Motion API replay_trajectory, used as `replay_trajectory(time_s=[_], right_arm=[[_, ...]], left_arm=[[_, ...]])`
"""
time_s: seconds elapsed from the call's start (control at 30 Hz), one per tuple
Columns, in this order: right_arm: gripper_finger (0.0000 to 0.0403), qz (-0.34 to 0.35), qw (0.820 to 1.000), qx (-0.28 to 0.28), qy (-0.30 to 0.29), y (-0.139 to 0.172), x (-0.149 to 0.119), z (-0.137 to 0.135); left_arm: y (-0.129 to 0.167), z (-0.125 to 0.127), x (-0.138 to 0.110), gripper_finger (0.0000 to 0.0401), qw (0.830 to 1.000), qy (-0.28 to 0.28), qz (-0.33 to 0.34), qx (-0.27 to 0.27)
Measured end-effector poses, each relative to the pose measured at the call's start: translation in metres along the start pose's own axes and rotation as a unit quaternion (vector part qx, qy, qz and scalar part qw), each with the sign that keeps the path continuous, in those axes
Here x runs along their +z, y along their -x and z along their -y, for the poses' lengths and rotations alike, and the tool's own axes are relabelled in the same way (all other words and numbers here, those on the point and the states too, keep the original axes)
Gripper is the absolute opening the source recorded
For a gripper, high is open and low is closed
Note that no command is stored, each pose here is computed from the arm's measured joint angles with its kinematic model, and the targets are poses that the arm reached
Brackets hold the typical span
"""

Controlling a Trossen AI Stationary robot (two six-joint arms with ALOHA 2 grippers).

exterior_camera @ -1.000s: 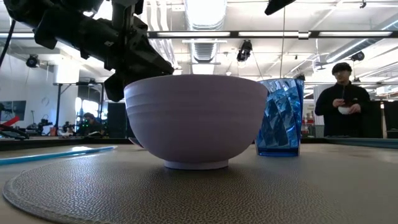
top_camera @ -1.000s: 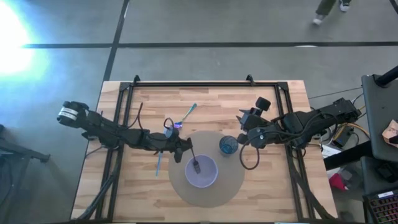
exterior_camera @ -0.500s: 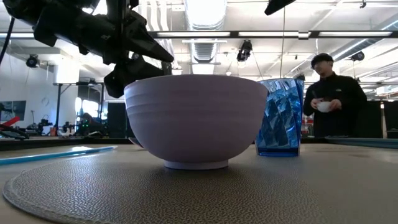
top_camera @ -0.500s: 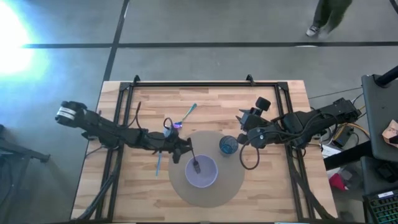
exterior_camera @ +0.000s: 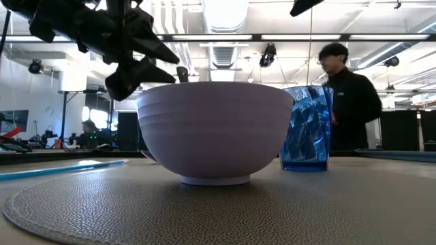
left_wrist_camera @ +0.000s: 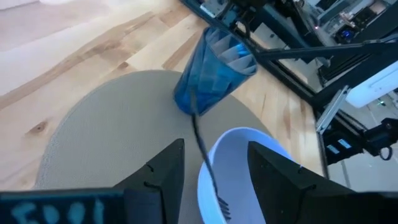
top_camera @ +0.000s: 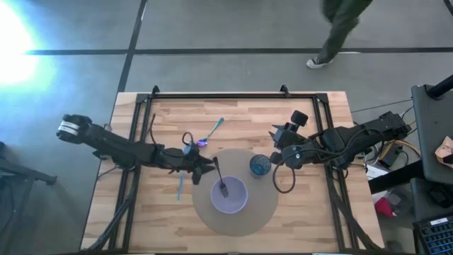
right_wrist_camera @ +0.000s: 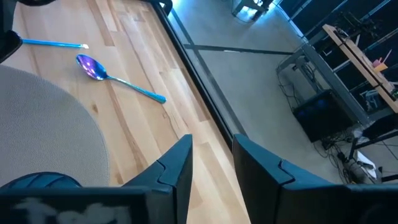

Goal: Pick & Place Utensil
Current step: Put the straw into the cup

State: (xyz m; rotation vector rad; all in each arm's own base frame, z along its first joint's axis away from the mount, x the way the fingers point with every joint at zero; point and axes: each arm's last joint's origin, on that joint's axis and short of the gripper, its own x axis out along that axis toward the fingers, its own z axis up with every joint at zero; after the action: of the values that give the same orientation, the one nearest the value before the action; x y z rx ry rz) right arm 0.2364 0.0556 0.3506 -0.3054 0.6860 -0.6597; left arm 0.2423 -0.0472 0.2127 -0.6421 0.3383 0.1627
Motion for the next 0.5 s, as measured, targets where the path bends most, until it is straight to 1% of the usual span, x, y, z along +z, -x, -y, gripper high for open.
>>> replay_trajectory(time_s=[0.23, 0.37, 0.5], right_arm=[[0.012, 0.0, 1.0, 0.0, 0.0, 0.0, 0.0, 0.0], [0.0128, 0.0, 1.0, 0.0, -0.002, 0.0, 0.0, 0.0], [0.0139, 0.0, 1.0, 0.0, -0.002, 0.0, 0.0, 0.0]], left_arm=[[0.021, 0.002, 0.011, 0.0166, 1.0, -0.003, 0.008, -0.005], [0.033, 0.002, 0.017, 0.0166, 1.0, -0.022, 0.016, -0.01], [0.045, 0.0, 0.018, 0.0166, 1.0, -0.029, 0.005, 0.0]])
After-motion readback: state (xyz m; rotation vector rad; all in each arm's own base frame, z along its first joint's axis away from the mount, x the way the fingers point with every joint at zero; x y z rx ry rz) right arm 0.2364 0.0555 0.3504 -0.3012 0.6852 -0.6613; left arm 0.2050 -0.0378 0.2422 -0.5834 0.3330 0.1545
